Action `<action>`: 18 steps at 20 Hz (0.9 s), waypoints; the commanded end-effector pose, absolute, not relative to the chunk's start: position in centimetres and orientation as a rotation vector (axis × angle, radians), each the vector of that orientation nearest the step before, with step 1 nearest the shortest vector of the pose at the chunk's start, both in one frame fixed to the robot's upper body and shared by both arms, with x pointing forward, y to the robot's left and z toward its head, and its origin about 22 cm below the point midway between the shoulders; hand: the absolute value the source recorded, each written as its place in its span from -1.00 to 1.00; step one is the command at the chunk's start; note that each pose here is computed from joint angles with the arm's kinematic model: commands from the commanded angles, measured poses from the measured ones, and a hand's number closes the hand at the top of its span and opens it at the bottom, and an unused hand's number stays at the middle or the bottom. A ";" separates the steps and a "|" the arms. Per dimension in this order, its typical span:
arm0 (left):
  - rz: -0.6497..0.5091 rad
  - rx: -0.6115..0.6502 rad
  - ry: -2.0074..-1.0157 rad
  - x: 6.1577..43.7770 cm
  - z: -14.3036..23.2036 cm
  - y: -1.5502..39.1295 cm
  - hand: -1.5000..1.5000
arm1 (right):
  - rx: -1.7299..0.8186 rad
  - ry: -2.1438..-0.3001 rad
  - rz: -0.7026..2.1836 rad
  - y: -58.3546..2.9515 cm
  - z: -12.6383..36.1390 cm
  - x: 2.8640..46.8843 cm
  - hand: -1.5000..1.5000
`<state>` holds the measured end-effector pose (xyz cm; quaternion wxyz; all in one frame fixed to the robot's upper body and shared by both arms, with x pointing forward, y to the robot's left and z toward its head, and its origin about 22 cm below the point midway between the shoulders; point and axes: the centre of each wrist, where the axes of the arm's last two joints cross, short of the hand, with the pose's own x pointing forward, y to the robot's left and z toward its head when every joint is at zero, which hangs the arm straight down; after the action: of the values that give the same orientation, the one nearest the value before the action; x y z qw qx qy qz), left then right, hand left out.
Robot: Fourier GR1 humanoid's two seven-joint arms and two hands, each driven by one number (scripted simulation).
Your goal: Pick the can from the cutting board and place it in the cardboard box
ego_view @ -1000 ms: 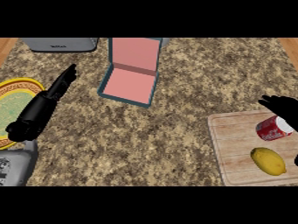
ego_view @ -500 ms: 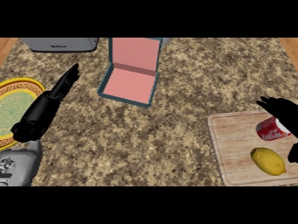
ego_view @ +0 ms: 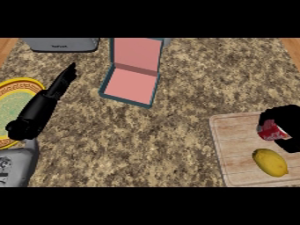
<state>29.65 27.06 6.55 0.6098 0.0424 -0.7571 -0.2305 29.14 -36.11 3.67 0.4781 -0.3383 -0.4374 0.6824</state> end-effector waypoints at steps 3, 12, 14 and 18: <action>-0.529 0.103 -1.740 30.7 7.1 26.3 0.00 | -0.878 -1.187 1.709 -36.6 2.3 29.7 1.00; -0.572 0.048 -1.756 29.2 6.8 25.9 0.00 | -0.632 -1.661 1.767 -17.3 2.5 30.2 1.00; -0.607 0.009 -1.778 29.9 7.3 24.3 0.00 | -0.470 -1.781 1.797 -10.4 2.7 29.8 1.00; -0.643 -0.038 -1.783 30.5 7.3 23.1 0.00 | -0.426 -1.880 1.836 -5.6 5.0 29.0 1.00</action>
<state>29.88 24.28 7.14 0.5912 0.0005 -0.7630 -0.2614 30.45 -12.16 2.99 0.2872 -0.1938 -0.6520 0.6744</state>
